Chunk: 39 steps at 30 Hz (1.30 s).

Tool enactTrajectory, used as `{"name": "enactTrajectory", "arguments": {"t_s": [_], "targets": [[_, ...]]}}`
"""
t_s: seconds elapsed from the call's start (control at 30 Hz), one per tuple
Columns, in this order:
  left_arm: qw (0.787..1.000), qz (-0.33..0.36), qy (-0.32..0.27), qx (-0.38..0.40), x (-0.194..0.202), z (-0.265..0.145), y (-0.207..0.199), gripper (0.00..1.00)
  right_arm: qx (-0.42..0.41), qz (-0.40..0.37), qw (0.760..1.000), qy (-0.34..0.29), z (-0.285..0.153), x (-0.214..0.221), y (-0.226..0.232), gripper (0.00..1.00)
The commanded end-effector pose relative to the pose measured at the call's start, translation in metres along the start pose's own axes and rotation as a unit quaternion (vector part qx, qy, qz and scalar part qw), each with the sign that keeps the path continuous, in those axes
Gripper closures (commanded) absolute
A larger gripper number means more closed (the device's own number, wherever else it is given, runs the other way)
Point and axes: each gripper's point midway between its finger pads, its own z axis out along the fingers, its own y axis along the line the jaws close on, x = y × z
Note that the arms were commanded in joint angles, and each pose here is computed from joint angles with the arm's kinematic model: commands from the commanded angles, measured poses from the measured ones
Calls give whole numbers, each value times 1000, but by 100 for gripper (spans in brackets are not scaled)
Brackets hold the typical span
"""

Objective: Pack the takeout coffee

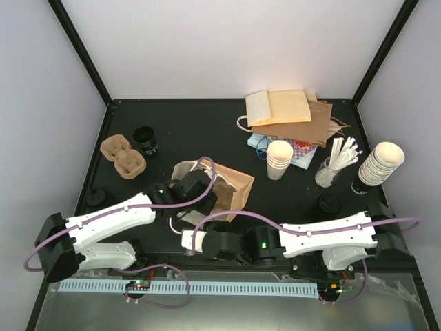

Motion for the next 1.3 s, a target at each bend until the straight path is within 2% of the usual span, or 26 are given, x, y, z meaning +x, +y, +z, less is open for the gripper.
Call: {"name": "enactTrajectory", "arguments": {"t_s": [0.0,0.1,0.67,0.83,1.1,1.27], "targets": [[1000,-11,14,8,-5,-2,-6,73,-68,-21,997,0,0,-3,25,99],[1000,-12,14,8,-6,-1,-7,73,-100,-25,995,-10,-2,-6,36,99],[1000,-17,-15,5,14,32,4,74,-86,17,989,-115,-37,-36,15,95],[1000,-11,0,-2,24,40,6,74,-83,22,991,-107,-41,-31,11,79],[1000,-8,-8,0,24,39,7,74,-41,101,988,-105,-73,-19,-40,76],[1000,-4,-8,0,25,38,7,73,-5,147,984,-98,-98,-5,-82,66]]}}
